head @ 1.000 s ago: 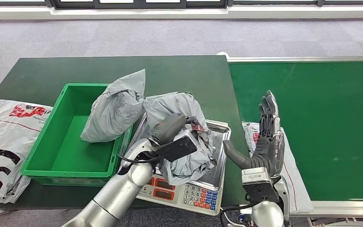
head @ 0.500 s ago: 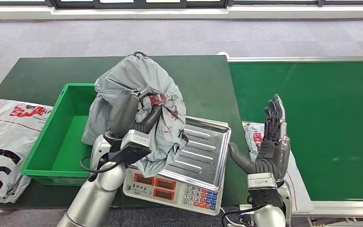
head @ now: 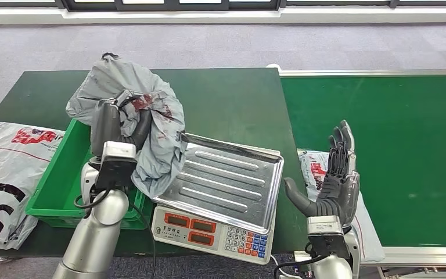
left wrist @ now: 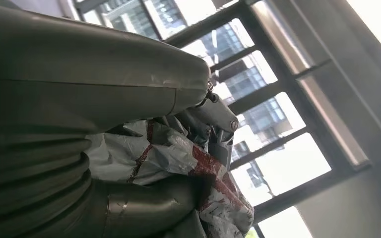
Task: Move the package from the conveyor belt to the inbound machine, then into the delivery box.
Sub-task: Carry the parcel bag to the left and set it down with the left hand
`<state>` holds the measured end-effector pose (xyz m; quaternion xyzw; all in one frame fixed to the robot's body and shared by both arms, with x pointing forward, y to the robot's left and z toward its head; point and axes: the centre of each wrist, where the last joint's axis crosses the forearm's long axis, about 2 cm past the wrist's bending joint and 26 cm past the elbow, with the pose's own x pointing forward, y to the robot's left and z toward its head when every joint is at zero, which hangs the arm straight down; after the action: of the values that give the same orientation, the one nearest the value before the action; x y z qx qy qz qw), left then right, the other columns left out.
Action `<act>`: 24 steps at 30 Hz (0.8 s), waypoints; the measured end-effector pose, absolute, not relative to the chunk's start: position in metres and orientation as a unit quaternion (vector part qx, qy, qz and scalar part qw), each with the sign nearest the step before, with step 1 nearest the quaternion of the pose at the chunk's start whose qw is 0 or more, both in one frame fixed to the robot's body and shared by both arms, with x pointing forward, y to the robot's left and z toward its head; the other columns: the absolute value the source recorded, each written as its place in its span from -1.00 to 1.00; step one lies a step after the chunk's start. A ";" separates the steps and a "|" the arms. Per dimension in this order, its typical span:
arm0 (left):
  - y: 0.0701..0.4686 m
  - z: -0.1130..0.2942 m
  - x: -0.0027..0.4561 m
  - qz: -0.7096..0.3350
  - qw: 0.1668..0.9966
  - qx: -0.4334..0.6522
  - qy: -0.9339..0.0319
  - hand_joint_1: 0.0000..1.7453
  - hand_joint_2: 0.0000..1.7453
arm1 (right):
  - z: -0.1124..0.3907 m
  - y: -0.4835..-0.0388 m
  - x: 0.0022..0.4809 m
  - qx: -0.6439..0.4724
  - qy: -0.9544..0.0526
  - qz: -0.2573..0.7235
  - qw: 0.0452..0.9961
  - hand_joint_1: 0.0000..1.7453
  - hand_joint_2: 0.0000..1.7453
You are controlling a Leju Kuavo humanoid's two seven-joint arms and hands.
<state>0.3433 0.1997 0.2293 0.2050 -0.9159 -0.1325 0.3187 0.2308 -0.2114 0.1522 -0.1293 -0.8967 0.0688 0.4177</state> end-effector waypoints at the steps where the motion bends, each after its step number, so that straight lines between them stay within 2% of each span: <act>1: 0.207 0.227 0.349 -0.133 0.327 0.217 -0.910 1.00 1.00 | 0.152 -0.211 0.230 -0.130 -0.896 0.068 0.419 -1.00 1.00; 11: 0.237 0.203 0.377 -0.142 0.392 0.269 -0.868 1.00 1.00 | 0.150 -0.212 0.229 -0.133 -0.895 0.061 0.421 -1.00 1.00; 16: 0.257 0.177 0.397 -0.139 0.445 0.303 -0.831 1.00 1.00 | 0.150 -0.212 0.229 -0.128 -0.895 0.058 0.423 -1.00 1.00; 24: 0.288 0.142 0.398 -0.128 0.509 0.338 -0.781 1.00 1.00 | 0.145 -0.212 0.235 -0.118 -0.895 0.058 0.426 -1.00 1.00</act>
<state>0.3978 0.2879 0.1419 0.3381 -0.7812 -0.1277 0.5089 0.2347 -0.2120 0.1453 -0.1180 -0.8953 0.0577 0.4257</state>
